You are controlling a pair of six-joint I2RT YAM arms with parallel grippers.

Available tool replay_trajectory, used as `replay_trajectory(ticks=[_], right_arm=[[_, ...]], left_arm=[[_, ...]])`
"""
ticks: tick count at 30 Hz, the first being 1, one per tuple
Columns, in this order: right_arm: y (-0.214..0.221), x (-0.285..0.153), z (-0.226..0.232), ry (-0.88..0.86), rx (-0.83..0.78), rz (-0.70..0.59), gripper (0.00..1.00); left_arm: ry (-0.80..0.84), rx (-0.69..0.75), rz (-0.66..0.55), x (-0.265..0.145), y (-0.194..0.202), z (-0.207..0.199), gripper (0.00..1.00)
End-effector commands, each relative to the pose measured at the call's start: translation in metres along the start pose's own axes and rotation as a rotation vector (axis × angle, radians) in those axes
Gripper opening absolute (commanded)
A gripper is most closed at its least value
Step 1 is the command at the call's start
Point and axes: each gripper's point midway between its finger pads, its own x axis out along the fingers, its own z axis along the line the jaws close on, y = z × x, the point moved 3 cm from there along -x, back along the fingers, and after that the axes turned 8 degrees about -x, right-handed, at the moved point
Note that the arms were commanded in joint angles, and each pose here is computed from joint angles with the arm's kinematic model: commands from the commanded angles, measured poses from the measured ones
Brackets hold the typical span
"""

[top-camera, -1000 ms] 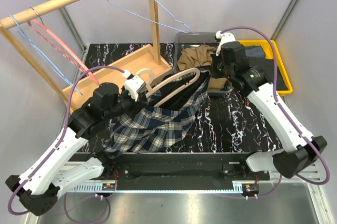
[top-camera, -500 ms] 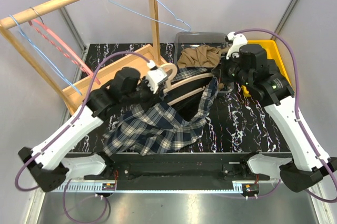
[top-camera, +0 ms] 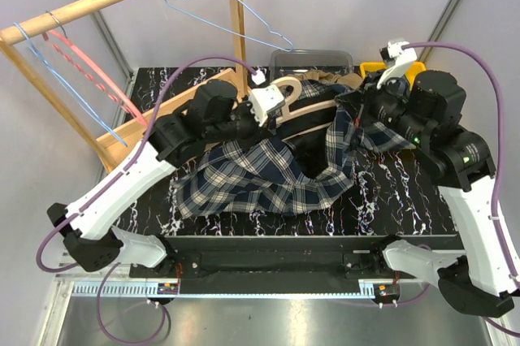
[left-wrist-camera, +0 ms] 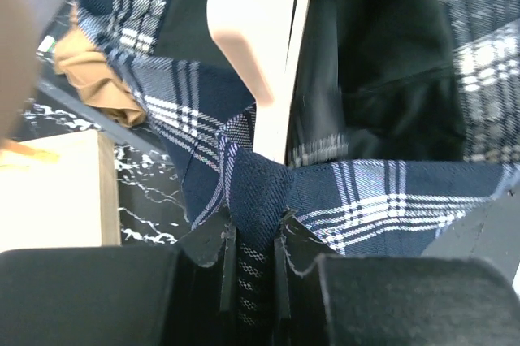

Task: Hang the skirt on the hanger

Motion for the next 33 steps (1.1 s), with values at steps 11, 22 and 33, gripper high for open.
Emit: replay_trajectory(ticks=[11,22,33], right_arm=[[0.136,0.028,0.054,-0.372,0.054,0.291,0.00],[0.149,0.025,0.089,-0.584,-0.062,0.222,0.49],[0.123,0.018,0.105,-0.755,-0.211,0.099,0.67]], left_arm=[[0.018,-0.065,0.101,0.046,0.081,-0.001,0.00],[0.279,-0.026,-0.056,0.001,0.091,-0.047,0.00],[0.327,0.020,-0.066,-0.016,0.093,-0.055,0.00]])
